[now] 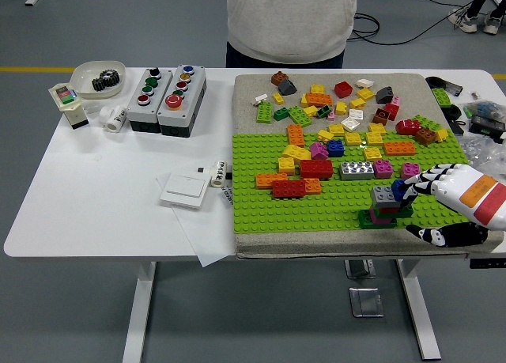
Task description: Pick up the brick,pile it on top of brick,press brick,pick up the brick,pile it on top of brick,press brick
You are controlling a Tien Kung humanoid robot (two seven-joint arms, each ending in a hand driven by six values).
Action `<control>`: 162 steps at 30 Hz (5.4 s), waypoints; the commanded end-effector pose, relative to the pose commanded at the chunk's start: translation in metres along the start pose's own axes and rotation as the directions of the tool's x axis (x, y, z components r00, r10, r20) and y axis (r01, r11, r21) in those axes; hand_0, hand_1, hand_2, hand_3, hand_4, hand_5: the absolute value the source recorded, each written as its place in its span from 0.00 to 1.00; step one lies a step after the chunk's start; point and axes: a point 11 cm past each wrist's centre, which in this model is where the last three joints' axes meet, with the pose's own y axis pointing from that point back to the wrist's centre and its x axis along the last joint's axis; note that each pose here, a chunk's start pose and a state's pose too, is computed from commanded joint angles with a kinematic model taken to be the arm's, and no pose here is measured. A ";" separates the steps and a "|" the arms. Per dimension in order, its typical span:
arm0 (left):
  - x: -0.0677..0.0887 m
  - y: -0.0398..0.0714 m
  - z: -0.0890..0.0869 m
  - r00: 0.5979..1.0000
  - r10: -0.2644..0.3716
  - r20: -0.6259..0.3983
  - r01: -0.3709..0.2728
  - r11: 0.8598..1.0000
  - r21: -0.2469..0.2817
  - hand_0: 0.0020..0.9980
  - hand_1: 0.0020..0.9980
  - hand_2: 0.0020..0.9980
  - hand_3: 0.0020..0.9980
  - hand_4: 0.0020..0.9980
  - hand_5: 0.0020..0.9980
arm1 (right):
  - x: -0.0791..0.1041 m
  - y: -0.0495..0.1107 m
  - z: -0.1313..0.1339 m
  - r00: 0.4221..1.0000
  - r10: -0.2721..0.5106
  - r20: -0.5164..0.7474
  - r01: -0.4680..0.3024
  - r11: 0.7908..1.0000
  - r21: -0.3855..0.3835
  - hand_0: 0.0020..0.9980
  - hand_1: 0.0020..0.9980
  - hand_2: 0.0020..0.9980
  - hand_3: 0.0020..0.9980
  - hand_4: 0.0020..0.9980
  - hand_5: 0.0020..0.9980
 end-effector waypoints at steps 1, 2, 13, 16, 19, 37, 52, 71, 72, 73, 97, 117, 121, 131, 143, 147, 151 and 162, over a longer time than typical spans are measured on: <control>0.000 0.000 0.000 1.000 0.000 0.000 0.000 1.000 0.000 0.62 0.72 0.69 0.55 0.56 0.62 | 0.001 0.000 0.000 1.000 0.004 -0.001 -0.004 1.000 0.002 0.66 0.66 0.71 0.59 0.72 0.42; 0.000 0.000 0.000 1.000 0.000 0.000 0.000 1.000 0.000 0.62 0.72 0.69 0.55 0.56 0.62 | 0.002 0.000 -0.001 1.000 0.005 -0.001 -0.005 1.000 0.003 0.66 0.66 0.71 0.59 0.72 0.42; 0.000 0.000 0.000 1.000 0.000 -0.001 0.000 1.000 -0.002 0.62 0.72 0.69 0.55 0.56 0.62 | 0.015 -0.002 -0.002 0.999 0.053 -0.014 -0.053 0.998 0.015 0.67 0.66 0.71 0.59 0.72 0.42; 0.000 0.000 0.000 1.000 0.000 -0.002 0.000 1.000 -0.002 0.62 0.72 0.69 0.55 0.56 0.62 | 0.018 -0.003 -0.001 0.998 0.063 -0.017 -0.063 0.998 0.014 0.67 0.66 0.71 0.59 0.72 0.42; 0.000 0.000 0.000 1.000 0.000 -0.003 0.000 1.000 -0.003 0.62 0.72 0.69 0.55 0.56 0.62 | 0.021 -0.003 -0.001 0.997 0.074 -0.018 -0.074 0.997 0.014 0.67 0.66 0.72 0.60 0.72 0.42; 0.003 -0.001 -0.004 1.000 0.004 -0.009 -0.003 1.000 0.004 0.61 0.72 0.69 0.55 0.57 0.62 | 0.085 -0.045 0.007 0.968 0.244 -0.060 -0.247 0.968 -0.050 0.74 0.70 0.75 0.69 0.80 0.41; 0.006 -0.001 -0.008 1.000 0.010 -0.011 -0.010 1.000 0.013 0.61 0.72 0.69 0.55 0.56 0.62 | 0.107 -0.098 0.062 0.992 0.013 -0.125 -0.049 0.956 -0.289 0.71 0.69 0.74 0.70 0.95 0.40; 0.007 -0.001 -0.008 1.000 0.017 -0.009 -0.017 1.000 0.015 0.60 0.72 0.69 0.55 0.57 0.62 | 0.032 -0.137 0.103 0.943 -0.328 0.060 0.314 0.809 -0.497 0.60 0.58 0.65 0.67 1.00 0.29; 0.007 -0.001 -0.007 1.000 0.016 -0.009 -0.016 1.000 0.014 0.60 0.72 0.69 0.55 0.57 0.62 | 0.029 -0.138 0.103 0.941 -0.331 0.066 0.318 0.804 -0.502 0.60 0.58 0.65 0.67 1.00 0.29; 0.007 -0.001 -0.007 1.000 0.016 -0.008 -0.016 1.000 0.014 0.60 0.72 0.69 0.55 0.57 0.62 | 0.027 -0.139 0.103 0.940 -0.333 0.072 0.322 0.799 -0.508 0.60 0.57 0.62 0.64 1.00 0.28; 0.006 -0.001 -0.003 1.000 0.012 -0.015 -0.012 1.000 0.001 0.59 0.72 0.69 0.55 0.57 0.62 | -0.003 -0.146 0.105 0.907 -0.389 0.159 0.405 0.707 -0.580 0.57 0.53 0.55 0.56 0.99 0.29; 0.004 -0.001 0.000 1.000 0.008 -0.015 -0.009 1.000 -0.005 0.58 0.72 0.69 0.55 0.56 0.61 | -0.017 -0.142 0.109 0.913 -0.363 0.187 0.399 0.699 -0.593 0.55 0.51 0.54 0.55 0.99 0.31; 0.004 0.000 0.001 1.000 0.008 -0.014 -0.008 1.000 -0.006 0.58 0.72 0.69 0.55 0.56 0.61 | -0.018 -0.142 0.108 0.916 -0.353 0.189 0.393 0.703 -0.592 0.55 0.50 0.52 0.53 0.98 0.33; 0.004 0.000 0.002 1.000 0.008 -0.013 -0.008 1.000 -0.009 0.58 0.72 0.69 0.55 0.56 0.61 | -0.020 -0.143 0.108 0.924 -0.331 0.192 0.378 0.712 -0.591 0.54 0.49 0.51 0.51 0.97 0.35; 0.003 0.000 0.003 1.000 0.008 -0.013 -0.008 1.000 -0.011 0.58 0.72 0.69 0.55 0.56 0.61 | -0.024 -0.138 0.111 0.926 -0.338 0.169 0.368 0.707 -0.604 0.51 0.46 0.50 0.49 0.93 0.36; 0.003 0.000 0.003 1.000 0.008 -0.011 -0.009 1.000 -0.009 0.58 0.72 0.69 0.55 0.56 0.61 | -0.026 -0.137 0.111 0.928 -0.336 0.164 0.363 0.709 -0.605 0.50 0.44 0.49 0.49 0.90 0.35; 0.003 0.000 0.003 1.000 0.009 -0.009 -0.009 1.000 -0.009 0.58 0.72 0.69 0.55 0.56 0.61 | -0.026 -0.137 0.112 0.931 -0.327 0.161 0.355 0.712 -0.606 0.48 0.43 0.49 0.48 0.88 0.36; 0.004 0.000 0.002 1.000 0.011 -0.005 -0.011 1.000 -0.008 0.58 0.72 0.69 0.55 0.56 0.61 | -0.023 -0.138 0.112 0.940 -0.305 0.151 0.332 0.722 -0.607 0.47 0.41 0.48 0.47 0.86 0.36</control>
